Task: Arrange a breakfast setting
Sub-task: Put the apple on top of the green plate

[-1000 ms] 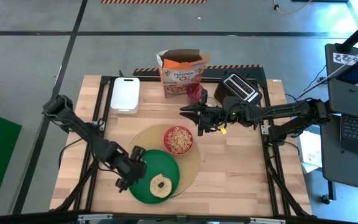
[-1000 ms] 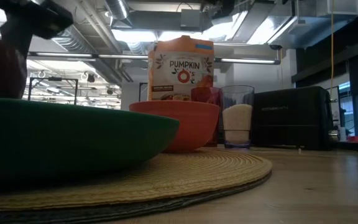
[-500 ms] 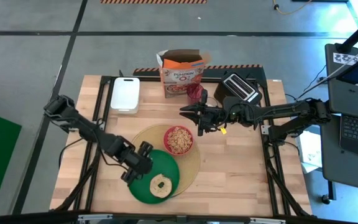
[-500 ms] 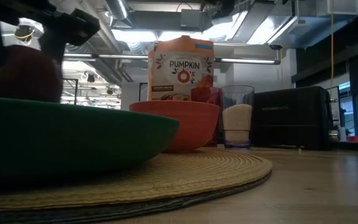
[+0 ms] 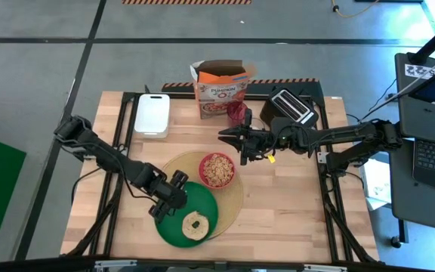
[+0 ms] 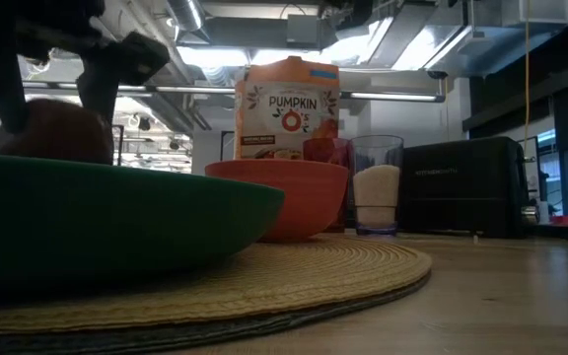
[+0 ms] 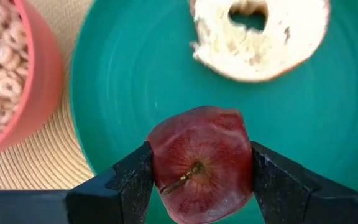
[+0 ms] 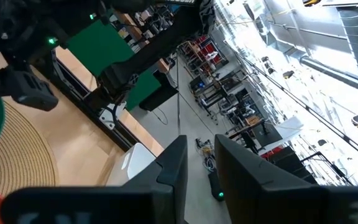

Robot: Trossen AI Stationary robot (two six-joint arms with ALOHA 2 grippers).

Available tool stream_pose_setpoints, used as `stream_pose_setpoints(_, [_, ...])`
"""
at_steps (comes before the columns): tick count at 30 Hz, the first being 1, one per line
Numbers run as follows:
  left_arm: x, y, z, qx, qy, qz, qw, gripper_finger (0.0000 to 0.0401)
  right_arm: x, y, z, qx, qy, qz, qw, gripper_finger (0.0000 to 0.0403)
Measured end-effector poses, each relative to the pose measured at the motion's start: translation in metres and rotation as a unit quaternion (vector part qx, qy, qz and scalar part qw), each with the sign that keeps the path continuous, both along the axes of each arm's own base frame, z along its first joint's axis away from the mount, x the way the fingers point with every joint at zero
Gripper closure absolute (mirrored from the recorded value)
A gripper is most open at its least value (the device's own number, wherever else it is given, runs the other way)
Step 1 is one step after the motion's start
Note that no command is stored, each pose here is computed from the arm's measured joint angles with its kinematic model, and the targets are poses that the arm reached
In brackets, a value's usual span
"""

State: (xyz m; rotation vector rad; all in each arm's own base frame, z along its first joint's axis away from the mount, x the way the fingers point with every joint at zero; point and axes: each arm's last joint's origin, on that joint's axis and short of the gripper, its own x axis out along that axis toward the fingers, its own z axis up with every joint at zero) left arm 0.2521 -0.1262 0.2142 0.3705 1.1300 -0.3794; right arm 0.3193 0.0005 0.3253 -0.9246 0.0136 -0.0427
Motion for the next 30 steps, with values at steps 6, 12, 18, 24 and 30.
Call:
stream_pose_setpoints(6, [0.0000, 0.0005, -0.0057, 0.004, -0.006, 0.000, 1.000, 0.0177, 0.0000, 0.0000, -0.0001, 0.000, 0.001, 0.000, 1.000, 0.0320])
stream_pose_setpoints(12, [0.0004, 0.0001, -0.0055, 0.000, -0.008, 0.000, 1.000, 0.0177, 0.0000, 0.0000, -0.0001, 0.000, 0.001, 0.000, 1.000, 0.0320])
stream_pose_setpoints(18, [0.0003, 0.0000, -0.0055, -0.005, -0.006, 0.011, 1.000, 0.0176, 0.0000, 0.0000, -0.0002, 0.000, 0.001, 0.000, 1.000, 0.0320])
stream_pose_setpoints(24, [-0.0001, -0.0005, -0.0056, -0.006, -0.006, 0.012, 1.000, 0.0176, 0.0000, 0.0000, -0.0003, 0.000, 0.002, 0.000, 1.000, 0.0320])
stream_pose_setpoints(30, [-0.0014, -0.0001, -0.0062, -0.009, 0.004, 0.019, 1.000, 0.0176, 0.0000, 0.0000, -0.0007, 0.000, 0.004, 0.000, 1.000, 0.0320])
